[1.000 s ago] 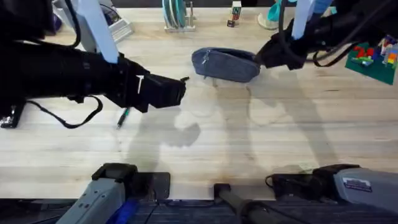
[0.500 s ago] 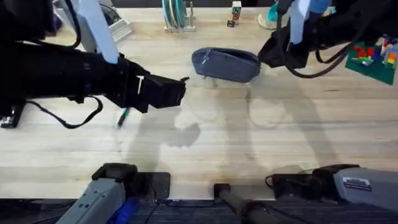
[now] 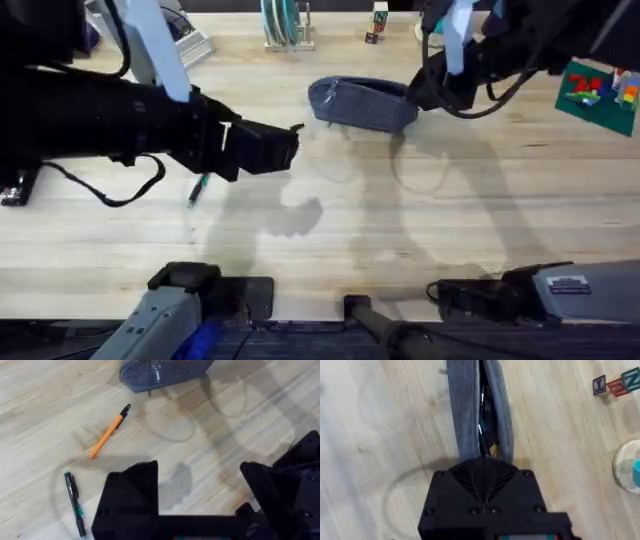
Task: Unzip the bag, pick up the pens from the table one at a time and place them inside, then zip the bag closed.
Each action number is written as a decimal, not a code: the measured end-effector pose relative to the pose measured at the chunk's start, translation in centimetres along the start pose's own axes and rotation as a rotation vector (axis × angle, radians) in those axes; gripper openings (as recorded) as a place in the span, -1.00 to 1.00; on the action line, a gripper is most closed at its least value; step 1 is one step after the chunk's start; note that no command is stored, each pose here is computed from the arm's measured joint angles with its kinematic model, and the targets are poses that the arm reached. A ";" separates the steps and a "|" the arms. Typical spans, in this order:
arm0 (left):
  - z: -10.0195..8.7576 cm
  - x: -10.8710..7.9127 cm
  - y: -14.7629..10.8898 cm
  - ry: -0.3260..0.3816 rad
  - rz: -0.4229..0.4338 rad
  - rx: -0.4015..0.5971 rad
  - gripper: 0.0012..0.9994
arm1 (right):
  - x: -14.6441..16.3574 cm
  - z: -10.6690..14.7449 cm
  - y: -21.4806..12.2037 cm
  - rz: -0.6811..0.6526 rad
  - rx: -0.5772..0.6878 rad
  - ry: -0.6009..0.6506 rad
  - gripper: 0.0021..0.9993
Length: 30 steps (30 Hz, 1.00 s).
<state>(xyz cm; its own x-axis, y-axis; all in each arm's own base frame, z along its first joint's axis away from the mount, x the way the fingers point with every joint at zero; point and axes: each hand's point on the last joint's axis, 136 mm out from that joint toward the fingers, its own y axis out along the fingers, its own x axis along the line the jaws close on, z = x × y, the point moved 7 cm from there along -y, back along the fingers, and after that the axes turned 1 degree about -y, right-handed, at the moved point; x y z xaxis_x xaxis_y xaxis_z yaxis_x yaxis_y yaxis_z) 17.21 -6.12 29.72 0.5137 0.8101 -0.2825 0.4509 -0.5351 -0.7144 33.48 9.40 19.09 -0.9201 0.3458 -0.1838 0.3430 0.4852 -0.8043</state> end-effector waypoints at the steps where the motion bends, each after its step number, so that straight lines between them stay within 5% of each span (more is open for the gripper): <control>1: 0.0 0.0 0.0 0.000 0.000 0.000 0.99 | -0.1 0.1 0.3 -0.003 0.002 0.002 -0.95; 27: -0.1 -0.2 0.0 -0.007 0.022 -0.005 0.99 | -0.8 1.9 5.0 -0.085 0.024 0.039 -0.95; 30: -0.1 -0.2 0.0 -0.007 0.022 -0.005 0.99 | -0.8 1.9 5.0 -0.085 0.024 0.039 -0.66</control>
<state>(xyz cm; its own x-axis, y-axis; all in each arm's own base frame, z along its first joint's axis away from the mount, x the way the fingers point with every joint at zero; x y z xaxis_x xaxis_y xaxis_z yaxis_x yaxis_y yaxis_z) 17.13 -6.31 29.82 0.5185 0.7999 -0.3022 0.4436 -0.5538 -0.7047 35.54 10.02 14.15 -0.9375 0.3356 -0.0924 0.2590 0.4951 -0.8293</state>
